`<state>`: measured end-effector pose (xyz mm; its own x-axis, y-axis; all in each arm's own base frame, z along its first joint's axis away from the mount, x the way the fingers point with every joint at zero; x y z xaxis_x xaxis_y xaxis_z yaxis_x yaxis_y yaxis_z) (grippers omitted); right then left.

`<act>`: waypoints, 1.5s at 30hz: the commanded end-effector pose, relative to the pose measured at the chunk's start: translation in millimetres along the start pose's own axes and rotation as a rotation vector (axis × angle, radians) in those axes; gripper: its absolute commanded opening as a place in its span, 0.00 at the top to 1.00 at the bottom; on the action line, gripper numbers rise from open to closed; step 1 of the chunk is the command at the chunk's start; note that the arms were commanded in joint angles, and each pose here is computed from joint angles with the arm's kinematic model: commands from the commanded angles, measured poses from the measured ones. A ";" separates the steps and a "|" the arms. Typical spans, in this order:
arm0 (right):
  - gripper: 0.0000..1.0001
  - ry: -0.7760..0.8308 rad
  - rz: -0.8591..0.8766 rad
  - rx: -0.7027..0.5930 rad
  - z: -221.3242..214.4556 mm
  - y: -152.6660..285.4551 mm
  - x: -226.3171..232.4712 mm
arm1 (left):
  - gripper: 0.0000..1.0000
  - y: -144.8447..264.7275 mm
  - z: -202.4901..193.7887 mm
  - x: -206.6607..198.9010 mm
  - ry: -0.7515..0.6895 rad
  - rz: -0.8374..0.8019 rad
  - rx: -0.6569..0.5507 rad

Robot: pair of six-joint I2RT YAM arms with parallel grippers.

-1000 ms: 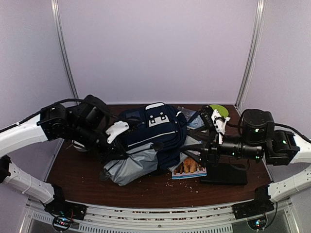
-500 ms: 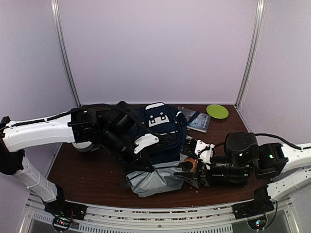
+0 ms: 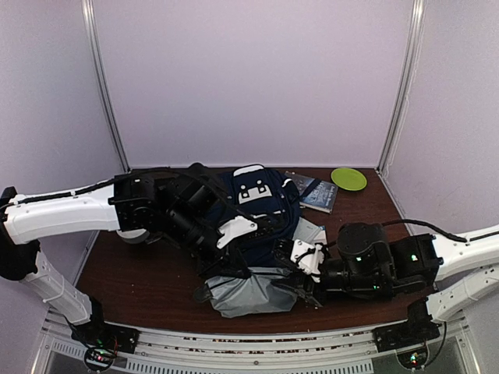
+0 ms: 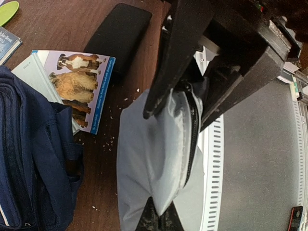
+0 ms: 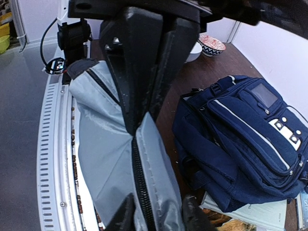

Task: Pack the student bag
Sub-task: Place the stationery in the student bag.

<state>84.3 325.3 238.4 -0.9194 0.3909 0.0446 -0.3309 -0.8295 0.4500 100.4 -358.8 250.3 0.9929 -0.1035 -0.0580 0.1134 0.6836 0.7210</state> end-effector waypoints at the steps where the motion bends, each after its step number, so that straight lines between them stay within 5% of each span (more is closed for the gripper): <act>1: 0.80 -0.030 0.032 0.002 2.6 1.5 5.5 | 1.00 21.7 38.3 -2.1 -0.081 0.023 -0.177; 4: 1.00 -0.047 0.028 0.003 2.5 4.0 4.6 | 1.00 22.3 39.9 -2.1 -0.080 0.023 -0.185; 9: 1.00 -0.139 -0.077 -0.042 10.2 15.8 -11.7 | 0.95 23.3 36.0 7.9 -0.057 0.109 -0.184; 12: 1.00 -0.218 -0.197 -0.075 6.5 22.7 -33.7 | 0.38 32.1 26.7 19.6 -0.009 0.244 -0.221; 17: 1.00 -0.378 -0.359 -0.162 0.6 44.7 -72.9 | 0.03 67.1 5.0 47.2 0.102 0.543 -0.257; 21: 1.00 -0.511 -0.447 -0.276 2.2 72.4 -98.0 | 0.02 85.9 -14.0 64.0 0.153 0.707 -0.249; 26: 1.00 -0.675 -0.606 -0.402 -0.4 109.8 -128.7 | 0.02 66.8 -33.2 99.9 0.197 0.809 -0.061; 29: 1.00 -0.718 -0.615 -0.428 -2.5 114.1 -133.3 | 0.08 43.6 -46.0 135.0 0.268 0.767 0.041; 36: 1.00 -0.736 -0.674 -0.448 -5.0 129.0 -139.4 | 0.11 -16.1 -40.8 159.0 0.135 0.594 0.203; 45: 1.00 -0.737 -0.685 -0.477 -7.3 141.4 -141.2 | 0.08 -48.3 -40.7 156.7 0.069 0.464 0.216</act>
<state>162.9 157.2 280.4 -0.2435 0.8451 0.4760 -0.8875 -0.3921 0.2422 252.2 -363.9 177.3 0.9149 0.2968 0.2737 -0.3853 0.4394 0.8115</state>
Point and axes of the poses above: each gripper's point midway between its finger pads, its own y axis back along the fingers, its own x axis along the line the jaws close on, z = x × y, the point moved 4 cm from there along y, back along the fingers, and after that the axes turned 13 degrees about -y, right-handed, at the moved point
